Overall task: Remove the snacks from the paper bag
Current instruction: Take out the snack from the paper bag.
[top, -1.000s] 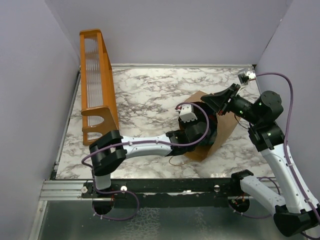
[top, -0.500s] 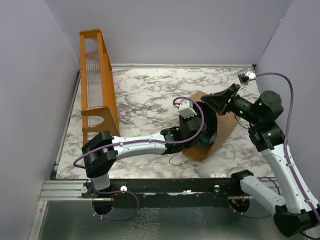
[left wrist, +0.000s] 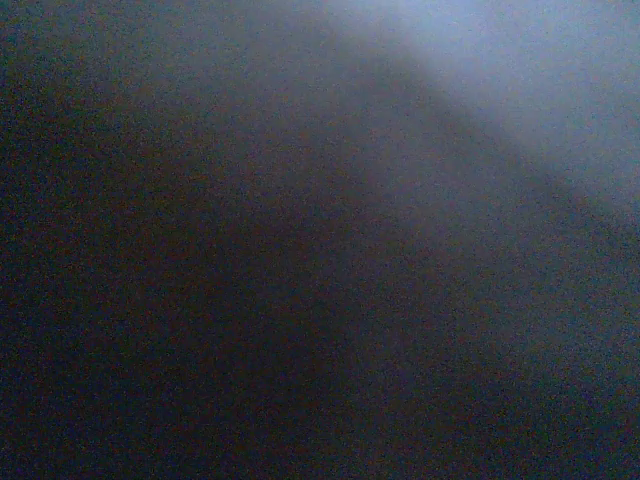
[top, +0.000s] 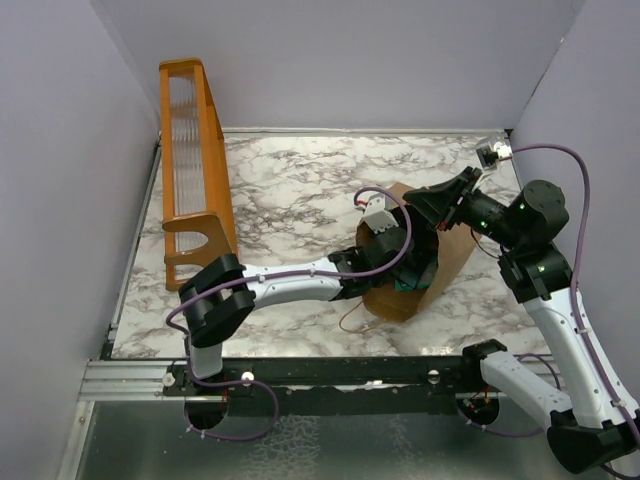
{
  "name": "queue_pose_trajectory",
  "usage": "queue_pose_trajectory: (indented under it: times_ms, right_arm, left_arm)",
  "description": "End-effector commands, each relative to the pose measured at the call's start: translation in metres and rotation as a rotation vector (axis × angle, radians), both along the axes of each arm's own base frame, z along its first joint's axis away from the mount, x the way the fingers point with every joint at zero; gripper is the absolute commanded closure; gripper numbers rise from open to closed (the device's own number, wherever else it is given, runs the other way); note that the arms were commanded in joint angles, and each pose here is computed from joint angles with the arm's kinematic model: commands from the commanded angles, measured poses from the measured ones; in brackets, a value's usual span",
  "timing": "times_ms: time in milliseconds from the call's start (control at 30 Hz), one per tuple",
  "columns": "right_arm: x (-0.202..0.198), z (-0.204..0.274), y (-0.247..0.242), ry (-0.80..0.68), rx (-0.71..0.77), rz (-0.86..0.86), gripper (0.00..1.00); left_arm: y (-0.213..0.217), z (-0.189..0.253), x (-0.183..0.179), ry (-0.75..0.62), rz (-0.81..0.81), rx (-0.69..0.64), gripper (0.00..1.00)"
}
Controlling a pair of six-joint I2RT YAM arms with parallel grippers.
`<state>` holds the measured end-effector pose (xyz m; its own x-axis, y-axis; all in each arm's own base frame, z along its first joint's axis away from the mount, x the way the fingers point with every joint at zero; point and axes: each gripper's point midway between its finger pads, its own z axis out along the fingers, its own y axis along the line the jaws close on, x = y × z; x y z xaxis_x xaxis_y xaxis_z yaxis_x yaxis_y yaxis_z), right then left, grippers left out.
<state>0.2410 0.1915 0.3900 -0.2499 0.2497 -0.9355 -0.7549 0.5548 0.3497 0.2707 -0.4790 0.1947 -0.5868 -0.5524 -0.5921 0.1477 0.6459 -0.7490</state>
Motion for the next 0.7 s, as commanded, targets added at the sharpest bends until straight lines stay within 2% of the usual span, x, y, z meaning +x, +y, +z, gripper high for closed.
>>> queue_pose_trajectory:
  times_ms: [0, 233, 267, 433, 633, 667]
  right_arm:
    - [-0.008, 0.025, -0.004, -0.084, 0.007, -0.017, 0.99]
    - [-0.008, 0.024, -0.006, -0.079, -0.004, -0.029, 0.99]
    - [-0.008, 0.024, -0.007, -0.081, -0.007, -0.030, 0.99]
    - [-0.006, 0.027, -0.010, -0.091, -0.015, -0.054, 0.99]
    - [0.002, 0.010, -0.016, -0.077, -0.049, -0.104, 0.99]
    - [0.002, 0.009, -0.018, -0.078, -0.052, -0.113, 0.99]
  left_arm:
    - [-0.020, 0.013, -0.001, -0.017, -0.071, -0.049, 0.56]
    - [-0.027, 0.003, -0.001, -0.021, -0.093, -0.016, 0.65]
    - [-0.030, 0.012, 0.000, -0.032, -0.096, -0.030, 0.67]
    - [-0.027, 0.014, 0.001, -0.034, -0.092, -0.012, 0.81]
    - [-0.018, 0.038, -0.006, -0.060, -0.118, -0.021, 1.00]
    - [-0.015, 0.042, -0.008, -0.063, -0.119, -0.020, 1.00]
